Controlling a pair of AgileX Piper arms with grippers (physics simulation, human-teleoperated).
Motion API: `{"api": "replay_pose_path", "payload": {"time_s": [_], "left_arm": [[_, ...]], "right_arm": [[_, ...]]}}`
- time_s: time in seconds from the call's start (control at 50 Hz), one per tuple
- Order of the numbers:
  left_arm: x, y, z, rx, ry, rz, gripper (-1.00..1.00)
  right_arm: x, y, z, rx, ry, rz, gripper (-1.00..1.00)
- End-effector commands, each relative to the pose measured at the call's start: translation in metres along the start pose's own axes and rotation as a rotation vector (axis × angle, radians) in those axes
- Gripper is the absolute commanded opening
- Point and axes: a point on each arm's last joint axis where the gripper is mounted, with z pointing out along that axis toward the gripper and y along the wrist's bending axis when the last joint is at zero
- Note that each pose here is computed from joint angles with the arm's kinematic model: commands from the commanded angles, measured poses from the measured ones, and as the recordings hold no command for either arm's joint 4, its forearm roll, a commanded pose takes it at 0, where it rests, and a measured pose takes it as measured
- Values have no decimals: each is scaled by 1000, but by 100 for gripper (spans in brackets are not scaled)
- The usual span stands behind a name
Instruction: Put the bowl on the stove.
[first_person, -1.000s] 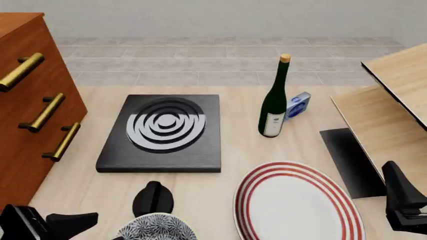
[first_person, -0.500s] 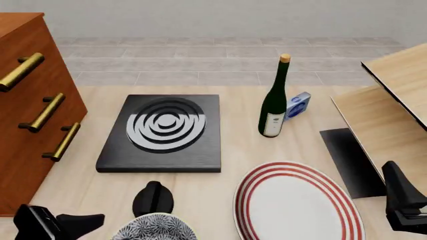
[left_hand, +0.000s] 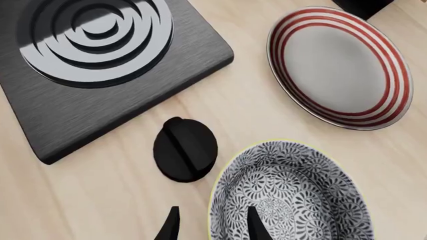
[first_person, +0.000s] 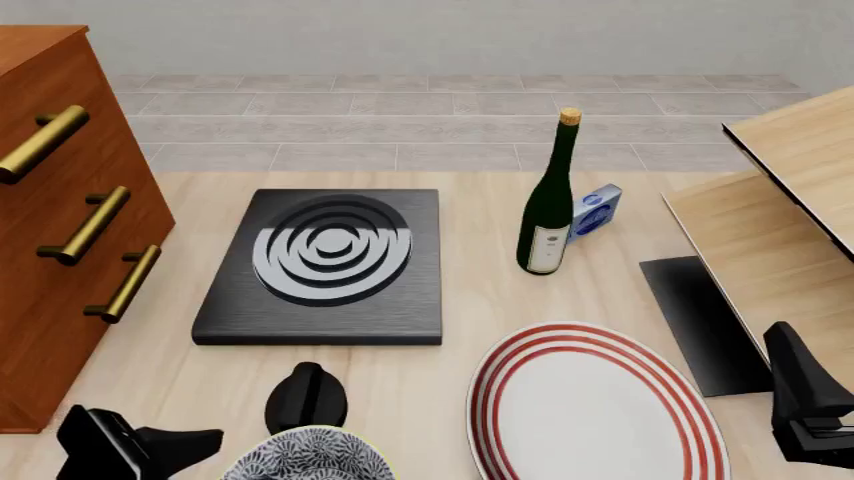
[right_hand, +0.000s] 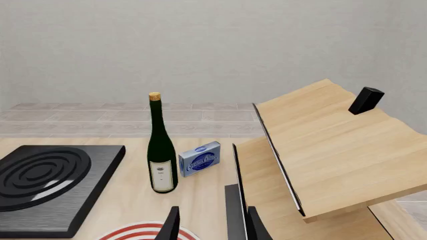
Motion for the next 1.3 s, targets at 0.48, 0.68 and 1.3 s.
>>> {"api": "replay_pose_path", "payload": {"time_s": [0.48, 0.68, 1.3], "left_arm": [[2, 0, 3, -2, 30, 17, 100], [1, 0, 10, -5, 41, 14, 100], [1, 0, 28, -12, 89, 13, 100]], "right_arm": [[0, 0, 0, 0, 0, 0, 100], [0, 0, 0, 0, 0, 0, 100], [0, 0, 0, 0, 0, 0, 100]]}}
